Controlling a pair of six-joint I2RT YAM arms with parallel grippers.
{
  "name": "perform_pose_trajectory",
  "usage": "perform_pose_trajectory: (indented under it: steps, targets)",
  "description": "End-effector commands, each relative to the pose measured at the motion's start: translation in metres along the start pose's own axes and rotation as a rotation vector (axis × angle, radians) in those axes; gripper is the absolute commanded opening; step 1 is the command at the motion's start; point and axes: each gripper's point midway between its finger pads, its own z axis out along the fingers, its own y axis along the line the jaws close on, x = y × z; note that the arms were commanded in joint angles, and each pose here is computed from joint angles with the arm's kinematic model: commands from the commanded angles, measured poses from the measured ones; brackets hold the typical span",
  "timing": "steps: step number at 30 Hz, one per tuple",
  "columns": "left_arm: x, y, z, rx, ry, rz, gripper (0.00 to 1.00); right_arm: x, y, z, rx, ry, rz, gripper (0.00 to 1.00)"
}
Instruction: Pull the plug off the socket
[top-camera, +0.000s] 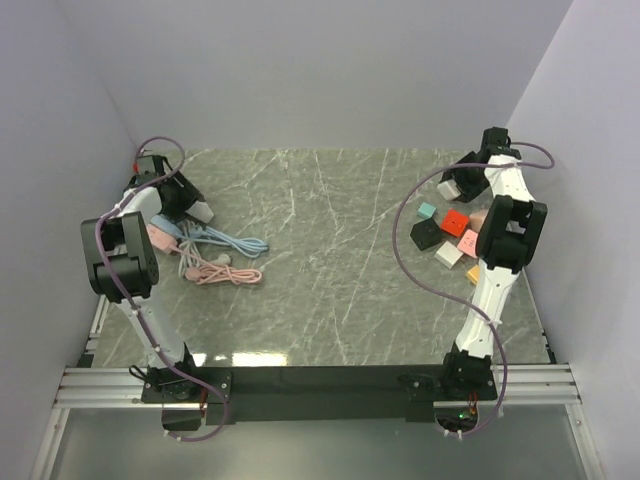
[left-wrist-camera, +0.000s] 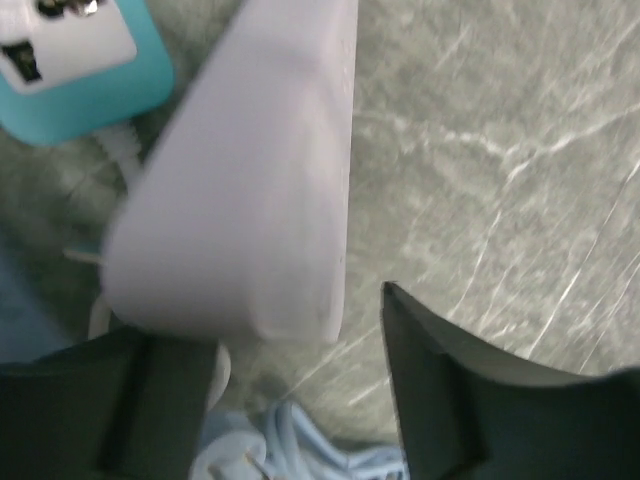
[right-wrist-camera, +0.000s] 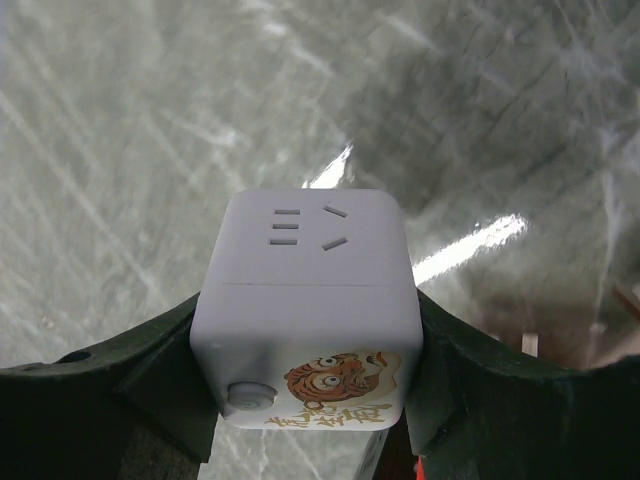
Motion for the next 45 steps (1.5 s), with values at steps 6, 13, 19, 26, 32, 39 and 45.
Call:
perform_pose_trajectory:
  steps: [6, 13, 19, 26, 32, 39, 45]
  targets:
    - [-0.021, -0.037, -0.075, 0.12, -0.053, 0.083, 0.93, -0.002, 0.005, 0.001, -0.002, 0.005, 0.006, 0.04]
    - [-0.019, -0.07, -0.115, 0.276, -0.056, 0.104, 0.99, -0.001, -0.001, -0.006, 0.02, -0.019, -0.001, 0.8]
    - [-0.005, -0.091, -0.144, 0.402, -0.03, 0.139, 0.99, -0.026, 0.037, -0.067, -0.103, -0.139, -0.052, 0.92]
    - [0.017, -0.111, -0.181, 0.494, -0.036, 0.21, 0.99, -0.017, 0.077, -0.174, -0.297, -0.235, -0.104, 0.95]
    - [0.038, -0.124, -0.209, 0.557, -0.019, 0.27, 0.99, 0.044, 0.071, -0.224, -0.373, -0.22, -0.231, 0.96]
    - [0.06, -0.134, -0.253, 0.666, -0.047, 0.328, 0.99, 0.161, 0.058, -0.268, -0.567, -0.235, -0.418, 0.97]
    - [0.072, -0.14, -0.293, 0.76, -0.083, 0.349, 0.99, 0.232, 0.006, -0.252, -0.591, -0.145, -0.482, 0.97]
